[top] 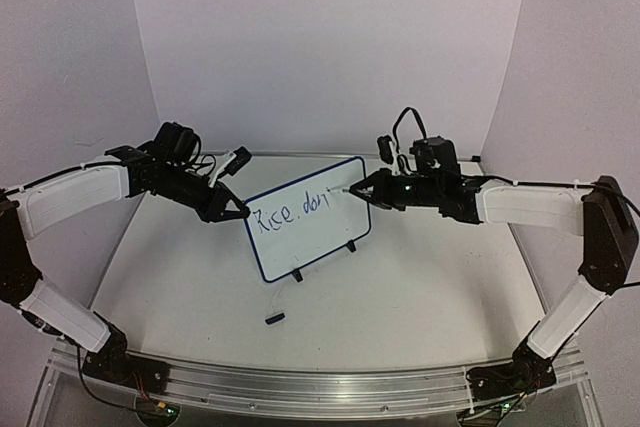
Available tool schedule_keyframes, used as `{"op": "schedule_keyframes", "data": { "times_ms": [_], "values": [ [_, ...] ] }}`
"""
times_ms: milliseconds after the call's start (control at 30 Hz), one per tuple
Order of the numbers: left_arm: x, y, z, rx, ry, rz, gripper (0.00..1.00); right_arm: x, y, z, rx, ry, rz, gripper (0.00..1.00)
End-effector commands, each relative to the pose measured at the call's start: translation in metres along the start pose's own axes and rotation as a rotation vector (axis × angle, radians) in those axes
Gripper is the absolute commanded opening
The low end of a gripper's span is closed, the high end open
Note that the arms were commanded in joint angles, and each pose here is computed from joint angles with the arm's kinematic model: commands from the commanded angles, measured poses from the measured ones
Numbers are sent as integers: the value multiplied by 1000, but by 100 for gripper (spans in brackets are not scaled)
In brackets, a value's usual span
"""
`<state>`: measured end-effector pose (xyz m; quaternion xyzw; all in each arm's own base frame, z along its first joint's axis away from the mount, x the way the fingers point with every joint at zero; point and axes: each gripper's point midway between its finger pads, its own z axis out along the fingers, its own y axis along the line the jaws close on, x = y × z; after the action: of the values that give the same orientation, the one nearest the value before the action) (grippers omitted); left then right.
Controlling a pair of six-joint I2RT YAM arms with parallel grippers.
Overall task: Write a sentence on the whiteboard
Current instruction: Write with the whiteboard marker on the whiteboard.
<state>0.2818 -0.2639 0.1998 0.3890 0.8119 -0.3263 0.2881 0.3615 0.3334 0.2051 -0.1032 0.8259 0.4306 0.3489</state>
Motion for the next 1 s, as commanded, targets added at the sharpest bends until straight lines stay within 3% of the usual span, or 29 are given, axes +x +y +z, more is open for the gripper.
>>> {"op": "schedule_keyframes", "data": {
  "times_ms": [0, 200, 367, 967],
  "values": [
    [1, -6, 2, 18, 19, 4, 0, -1, 1, -2, -13, -2, 6, 0],
    [2, -6, 2, 18, 21, 2, 0, -5, 20, -16, -74, -10, -27, 0],
    [2, -5, 2, 16, 21, 2, 0, -10, 16, -28, -20, -45, -54, 0],
    [4, -4, 4, 18, 29, -3, 0, -6, 0, -5, 3, -5, -58, 0]
  ]
}}
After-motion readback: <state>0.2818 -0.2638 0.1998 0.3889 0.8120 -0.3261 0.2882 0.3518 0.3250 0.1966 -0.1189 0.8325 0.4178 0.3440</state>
